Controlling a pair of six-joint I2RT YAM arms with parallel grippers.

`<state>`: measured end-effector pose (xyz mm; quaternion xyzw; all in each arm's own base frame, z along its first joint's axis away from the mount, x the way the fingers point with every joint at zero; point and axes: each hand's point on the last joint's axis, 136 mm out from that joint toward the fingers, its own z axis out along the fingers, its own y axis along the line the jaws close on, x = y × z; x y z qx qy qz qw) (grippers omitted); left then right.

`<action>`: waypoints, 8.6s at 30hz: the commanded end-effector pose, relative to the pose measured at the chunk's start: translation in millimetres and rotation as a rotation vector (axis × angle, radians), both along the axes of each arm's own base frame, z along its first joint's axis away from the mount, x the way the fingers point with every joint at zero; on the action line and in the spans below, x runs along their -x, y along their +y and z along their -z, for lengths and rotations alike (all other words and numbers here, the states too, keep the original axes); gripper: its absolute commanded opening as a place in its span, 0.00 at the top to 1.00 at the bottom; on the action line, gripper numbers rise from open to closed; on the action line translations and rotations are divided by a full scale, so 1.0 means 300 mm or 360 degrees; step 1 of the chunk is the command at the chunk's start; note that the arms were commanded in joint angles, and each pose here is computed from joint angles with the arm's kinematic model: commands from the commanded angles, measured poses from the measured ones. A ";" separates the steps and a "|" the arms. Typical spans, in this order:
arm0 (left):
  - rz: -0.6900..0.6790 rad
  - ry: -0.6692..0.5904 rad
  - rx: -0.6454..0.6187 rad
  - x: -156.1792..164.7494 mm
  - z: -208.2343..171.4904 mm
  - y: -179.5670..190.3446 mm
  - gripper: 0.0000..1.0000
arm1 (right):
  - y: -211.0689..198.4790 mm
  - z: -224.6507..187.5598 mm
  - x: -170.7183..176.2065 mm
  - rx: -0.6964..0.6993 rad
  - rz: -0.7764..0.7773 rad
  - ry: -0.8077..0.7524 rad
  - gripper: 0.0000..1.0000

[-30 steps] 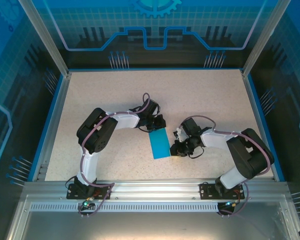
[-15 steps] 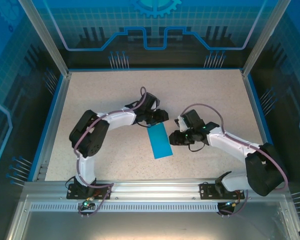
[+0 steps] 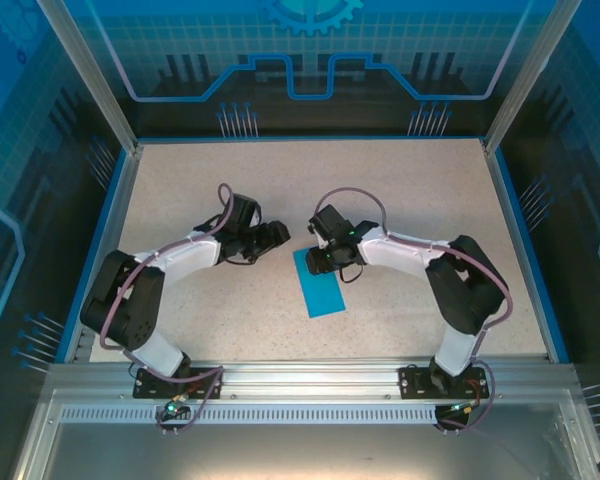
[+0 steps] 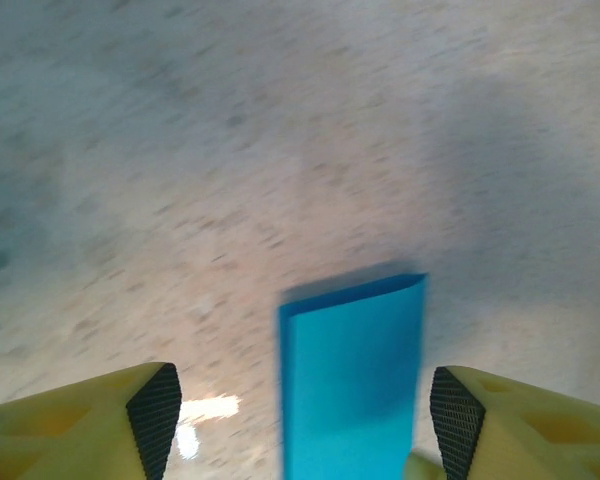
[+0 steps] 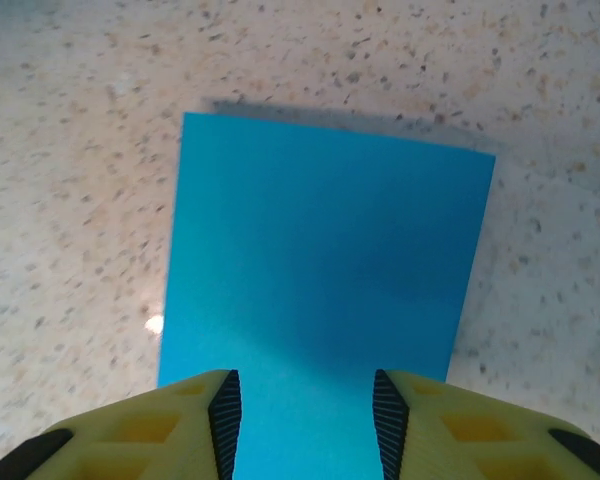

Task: Fold a paper plane with a square sheet of paper (pick it up from the middle)
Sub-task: Fold the square sheet of paper in half at the center of the table, then fold the triangle a second time at the center of the table.

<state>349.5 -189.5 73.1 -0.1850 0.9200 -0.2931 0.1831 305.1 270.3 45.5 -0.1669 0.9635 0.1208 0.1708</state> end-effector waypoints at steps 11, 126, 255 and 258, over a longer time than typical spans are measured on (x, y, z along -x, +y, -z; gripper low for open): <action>-0.0027 0.0073 -0.0019 0.140 0.028 0.067 0.22 | -0.005 0.121 -0.060 0.0124 0.0175 0.0076 0.57; 0.0526 0.0268 0.0398 0.342 0.036 -0.287 0.37 | -0.128 0.222 -0.092 -0.0204 0.0521 0.0475 0.53; 0.0543 0.0270 0.0517 0.231 0.117 -0.396 0.74 | -0.033 0.056 0.067 -0.0701 0.0074 0.0462 0.91; 0.0542 0.0275 0.0515 0.231 0.119 -0.396 0.74 | -0.032 0.058 0.069 -0.0704 0.0072 0.0470 0.90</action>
